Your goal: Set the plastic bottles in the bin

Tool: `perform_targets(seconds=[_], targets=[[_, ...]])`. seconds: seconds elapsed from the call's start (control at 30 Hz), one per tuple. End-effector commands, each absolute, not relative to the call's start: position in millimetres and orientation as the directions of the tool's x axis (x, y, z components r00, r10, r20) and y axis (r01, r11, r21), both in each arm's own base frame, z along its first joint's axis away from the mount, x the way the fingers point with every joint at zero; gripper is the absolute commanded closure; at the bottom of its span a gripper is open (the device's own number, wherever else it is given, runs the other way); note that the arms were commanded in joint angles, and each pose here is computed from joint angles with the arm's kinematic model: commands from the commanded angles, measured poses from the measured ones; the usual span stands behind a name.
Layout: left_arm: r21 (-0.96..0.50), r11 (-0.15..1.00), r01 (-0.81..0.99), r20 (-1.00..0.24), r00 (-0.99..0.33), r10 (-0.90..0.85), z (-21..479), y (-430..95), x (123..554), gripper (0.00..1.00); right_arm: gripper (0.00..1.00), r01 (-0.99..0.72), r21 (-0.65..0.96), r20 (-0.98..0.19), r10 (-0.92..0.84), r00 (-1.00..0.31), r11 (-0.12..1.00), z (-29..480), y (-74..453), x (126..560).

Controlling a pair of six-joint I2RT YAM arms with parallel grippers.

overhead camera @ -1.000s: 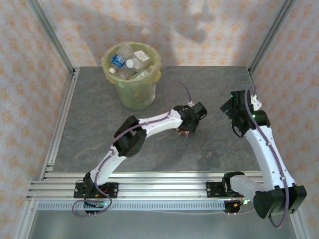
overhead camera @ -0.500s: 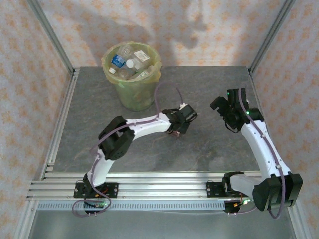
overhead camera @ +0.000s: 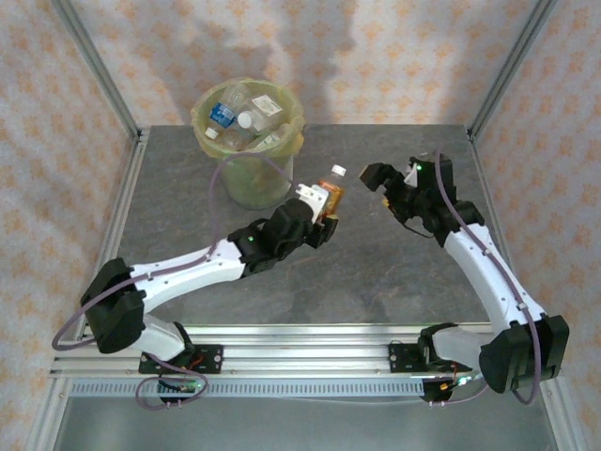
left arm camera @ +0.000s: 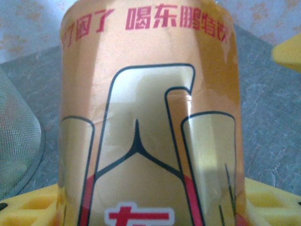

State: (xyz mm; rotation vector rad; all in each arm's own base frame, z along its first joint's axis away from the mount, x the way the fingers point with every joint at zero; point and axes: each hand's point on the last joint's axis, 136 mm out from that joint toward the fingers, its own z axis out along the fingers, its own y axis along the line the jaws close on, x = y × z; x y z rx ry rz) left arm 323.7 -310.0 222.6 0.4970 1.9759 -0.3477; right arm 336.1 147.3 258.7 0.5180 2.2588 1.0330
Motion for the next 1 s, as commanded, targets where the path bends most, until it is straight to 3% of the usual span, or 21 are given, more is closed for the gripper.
perform_targets(seconds=[0.0,0.27,0.47,0.97], targets=[[-0.073,0.854,0.515,-0.956,-0.281,0.088,260,-302,326,0.44,0.01,-0.138,0.830,-0.446,0.495,-0.745,0.541,313,178,339],[-0.151,0.788,0.597,-0.968,-0.252,0.005,282,-291,312,0.44,0.01,-0.357,0.799,-0.562,0.389,-0.730,0.483,360,218,321],[-0.164,0.730,0.664,-0.969,-0.248,0.008,288,-296,301,0.44,0.01,-0.475,0.716,-0.663,0.285,-0.692,0.513,380,243,312],[-0.194,0.697,0.690,-0.969,-0.247,-0.025,302,-296,293,0.44,0.35,-0.508,0.689,-0.679,0.214,-0.703,0.517,377,261,318]])
